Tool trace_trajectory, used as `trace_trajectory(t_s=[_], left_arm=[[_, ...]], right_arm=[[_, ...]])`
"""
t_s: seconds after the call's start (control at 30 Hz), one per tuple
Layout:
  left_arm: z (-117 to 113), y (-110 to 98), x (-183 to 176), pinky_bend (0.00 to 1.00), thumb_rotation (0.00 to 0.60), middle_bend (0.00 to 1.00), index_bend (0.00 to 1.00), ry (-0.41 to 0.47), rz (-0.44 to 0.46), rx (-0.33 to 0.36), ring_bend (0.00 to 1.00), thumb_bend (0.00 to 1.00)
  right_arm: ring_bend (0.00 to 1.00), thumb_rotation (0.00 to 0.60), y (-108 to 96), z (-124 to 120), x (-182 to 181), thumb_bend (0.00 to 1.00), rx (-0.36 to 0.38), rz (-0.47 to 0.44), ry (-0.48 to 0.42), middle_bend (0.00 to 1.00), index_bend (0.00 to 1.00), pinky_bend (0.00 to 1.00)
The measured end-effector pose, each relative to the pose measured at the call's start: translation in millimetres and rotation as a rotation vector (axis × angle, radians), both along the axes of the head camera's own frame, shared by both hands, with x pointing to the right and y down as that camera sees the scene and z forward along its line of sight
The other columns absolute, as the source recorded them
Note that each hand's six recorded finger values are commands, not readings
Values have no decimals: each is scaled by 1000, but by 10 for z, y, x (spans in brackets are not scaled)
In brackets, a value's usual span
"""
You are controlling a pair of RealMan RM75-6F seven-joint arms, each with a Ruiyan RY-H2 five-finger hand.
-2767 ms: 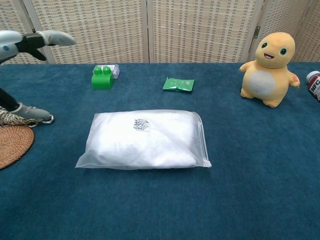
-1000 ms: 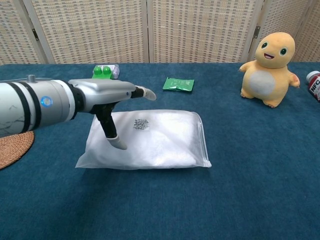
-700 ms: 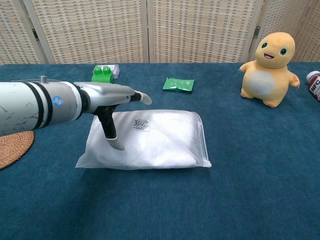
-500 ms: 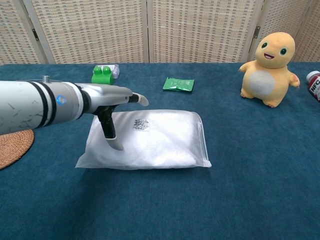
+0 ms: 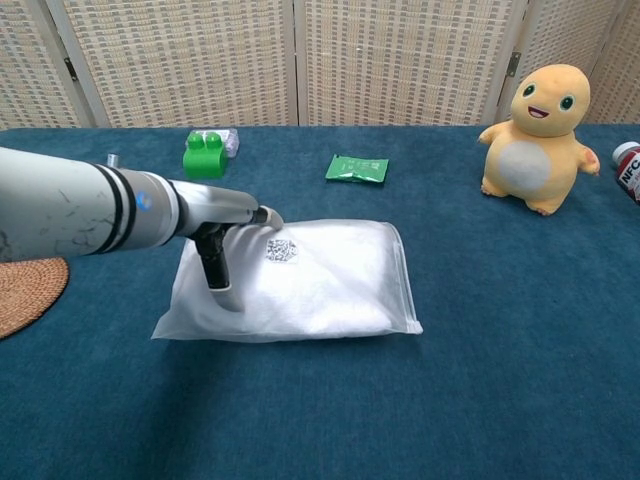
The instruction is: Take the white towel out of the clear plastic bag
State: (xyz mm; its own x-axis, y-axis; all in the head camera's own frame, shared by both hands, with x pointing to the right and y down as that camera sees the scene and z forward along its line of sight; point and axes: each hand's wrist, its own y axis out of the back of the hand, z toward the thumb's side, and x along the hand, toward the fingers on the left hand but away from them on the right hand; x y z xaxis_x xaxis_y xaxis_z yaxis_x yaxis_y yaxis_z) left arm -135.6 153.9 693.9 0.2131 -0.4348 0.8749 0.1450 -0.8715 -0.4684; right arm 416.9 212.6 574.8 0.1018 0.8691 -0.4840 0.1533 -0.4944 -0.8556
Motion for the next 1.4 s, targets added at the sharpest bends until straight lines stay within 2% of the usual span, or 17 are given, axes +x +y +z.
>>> trace_trajectory(t_s=[0.23, 0.3, 0.37, 0.5, 0.7, 0.83, 0.97, 1.13, 1.4], left_arm=[[12, -25, 94, 215, 600, 0, 0, 26, 11, 4, 3, 0], [7, -33, 120, 272, 600, 20, 3, 37, 21, 25, 44, 0], [-2, -44, 145, 337, 600, 103, 55, 50, 29, 48, 125, 0], [-43, -71, 210, 427, 600, 279, 220, 107, 35, 109, 260, 0], [-74, -44, 257, 495, 600, 416, 352, 182, 63, 184, 373, 9], [-73, -5, 256, 539, 600, 487, 413, 218, 64, 213, 429, 91], [-94, 22, 242, 557, 600, 512, 437, 256, 57, 248, 449, 131], [-161, 68, 206, 561, 600, 521, 444, 311, 51, 287, 455, 135], [-375, 151, 170, 561, 600, 521, 444, 390, 60, 314, 455, 143]], right_arm=[[274, 600, 6, 25, -26, 212, 1, -4, -15, 295, 19, 453], [274, 600, 7, 33, -33, 212, 0, -6, -16, 295, 24, 453], [274, 600, 5, 39, -39, 212, 0, -7, -19, 295, 33, 453], [273, 600, 5, 56, -46, 212, -3, -7, -22, 295, 59, 453], [274, 600, 5, 92, -76, 212, -11, -10, -31, 296, 100, 453], [274, 600, 1, 117, -94, 212, -16, -13, -36, 297, 117, 453], [274, 600, -24, 122, -114, 212, -10, -13, -43, 298, 128, 453], [273, 600, -72, 108, -142, 212, 12, -8, -58, 298, 162, 453], [255, 600, -244, 76, -253, 212, 67, 12, -123, 298, 380, 452]])
